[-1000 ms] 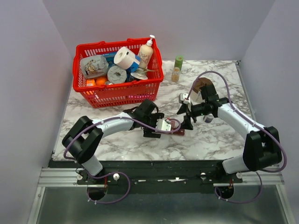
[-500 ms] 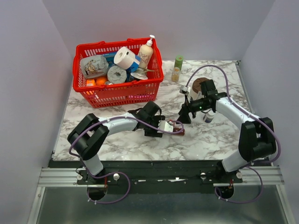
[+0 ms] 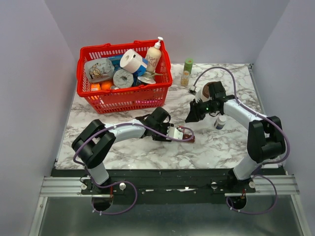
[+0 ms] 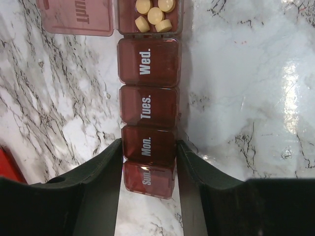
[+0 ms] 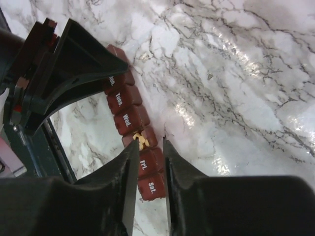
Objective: Sort the pills into containers
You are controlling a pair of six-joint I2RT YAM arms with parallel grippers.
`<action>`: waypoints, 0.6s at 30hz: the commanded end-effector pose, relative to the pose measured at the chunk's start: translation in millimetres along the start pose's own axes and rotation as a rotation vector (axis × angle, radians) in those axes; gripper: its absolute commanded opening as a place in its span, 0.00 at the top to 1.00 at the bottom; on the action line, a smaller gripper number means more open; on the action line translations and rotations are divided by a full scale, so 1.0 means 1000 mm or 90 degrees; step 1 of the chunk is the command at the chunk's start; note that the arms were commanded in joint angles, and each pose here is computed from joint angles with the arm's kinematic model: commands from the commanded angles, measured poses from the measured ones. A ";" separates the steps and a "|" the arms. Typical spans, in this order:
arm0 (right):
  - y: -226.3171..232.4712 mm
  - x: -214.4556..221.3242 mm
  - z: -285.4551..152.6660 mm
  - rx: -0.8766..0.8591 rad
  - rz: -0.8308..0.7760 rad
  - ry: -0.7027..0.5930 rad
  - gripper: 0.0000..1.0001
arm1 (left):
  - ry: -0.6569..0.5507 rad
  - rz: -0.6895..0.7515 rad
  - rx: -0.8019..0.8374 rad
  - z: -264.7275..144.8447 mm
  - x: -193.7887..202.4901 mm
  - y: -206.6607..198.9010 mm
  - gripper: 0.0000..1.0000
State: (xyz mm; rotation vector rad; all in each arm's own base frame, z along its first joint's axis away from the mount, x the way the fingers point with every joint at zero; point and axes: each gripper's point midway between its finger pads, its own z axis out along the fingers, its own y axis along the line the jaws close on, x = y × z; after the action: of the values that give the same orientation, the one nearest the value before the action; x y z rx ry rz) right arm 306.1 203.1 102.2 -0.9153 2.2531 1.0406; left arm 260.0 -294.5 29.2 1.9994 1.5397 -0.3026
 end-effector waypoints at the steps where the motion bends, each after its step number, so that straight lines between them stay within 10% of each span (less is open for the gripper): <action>1: -0.015 -0.012 0.009 0.034 0.017 -0.002 0.70 | 0.006 0.005 0.004 0.001 0.002 -0.005 0.69; 18: -0.005 0.018 0.040 0.005 0.022 0.094 0.87 | 0.005 -0.007 0.018 0.001 -0.002 -0.007 0.87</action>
State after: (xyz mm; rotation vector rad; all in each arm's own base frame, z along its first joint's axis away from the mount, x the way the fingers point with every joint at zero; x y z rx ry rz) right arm 310.4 220.7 60.7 -0.9428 2.3961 0.9724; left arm 258.8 -294.9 29.0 1.9999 1.5422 -0.3055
